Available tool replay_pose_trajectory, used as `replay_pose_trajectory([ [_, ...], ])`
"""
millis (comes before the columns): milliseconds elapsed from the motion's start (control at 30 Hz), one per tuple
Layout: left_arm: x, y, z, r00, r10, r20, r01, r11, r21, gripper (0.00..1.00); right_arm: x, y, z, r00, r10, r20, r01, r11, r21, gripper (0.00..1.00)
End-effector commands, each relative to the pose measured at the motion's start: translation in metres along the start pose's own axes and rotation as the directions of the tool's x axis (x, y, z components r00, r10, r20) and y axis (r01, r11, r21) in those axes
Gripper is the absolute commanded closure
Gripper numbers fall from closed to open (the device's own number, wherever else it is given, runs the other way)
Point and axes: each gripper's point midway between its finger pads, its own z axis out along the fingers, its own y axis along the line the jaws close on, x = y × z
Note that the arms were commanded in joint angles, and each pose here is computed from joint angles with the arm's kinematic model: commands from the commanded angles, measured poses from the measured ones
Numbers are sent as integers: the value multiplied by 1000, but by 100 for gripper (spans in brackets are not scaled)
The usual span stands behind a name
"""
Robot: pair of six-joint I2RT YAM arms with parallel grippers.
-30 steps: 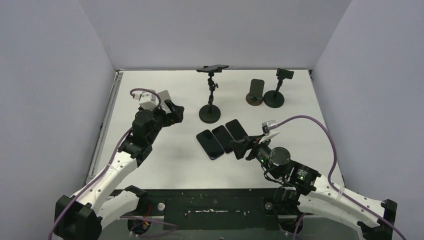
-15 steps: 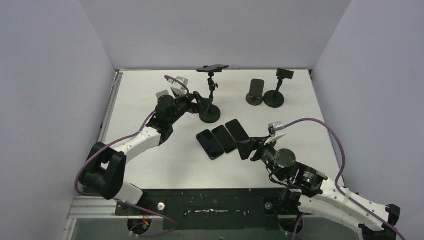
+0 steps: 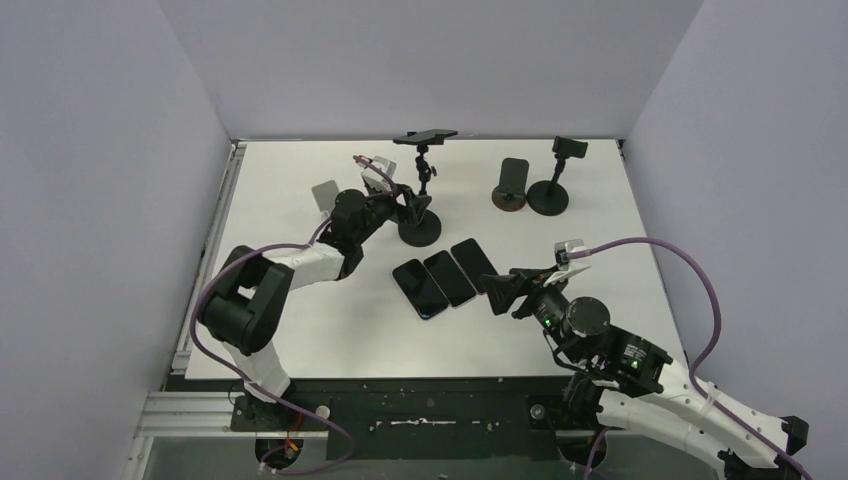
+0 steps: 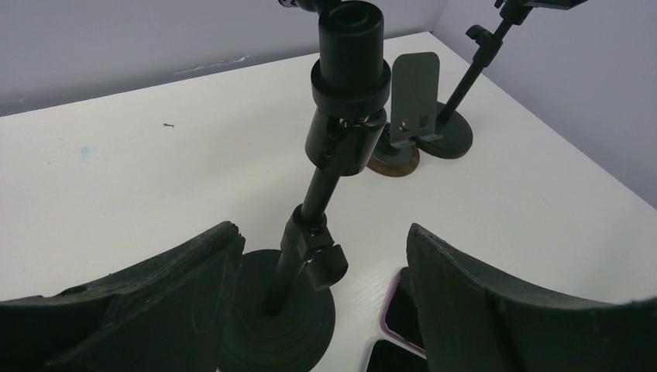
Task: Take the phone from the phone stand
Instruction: Pick up the phone stand with the phone at the center of the board.
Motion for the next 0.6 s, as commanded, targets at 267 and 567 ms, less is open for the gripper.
replay_pose_trajectory([
  [267,-35,-12,35,985,40,165,-57,994,96,42,-22,-3,-5,999,5,41,-6,999,42,33],
  [567,-25,-7,49,985,45,168,-62,993,97,54,-24,-9,-7,999,-3,40,1,998,68,33],
])
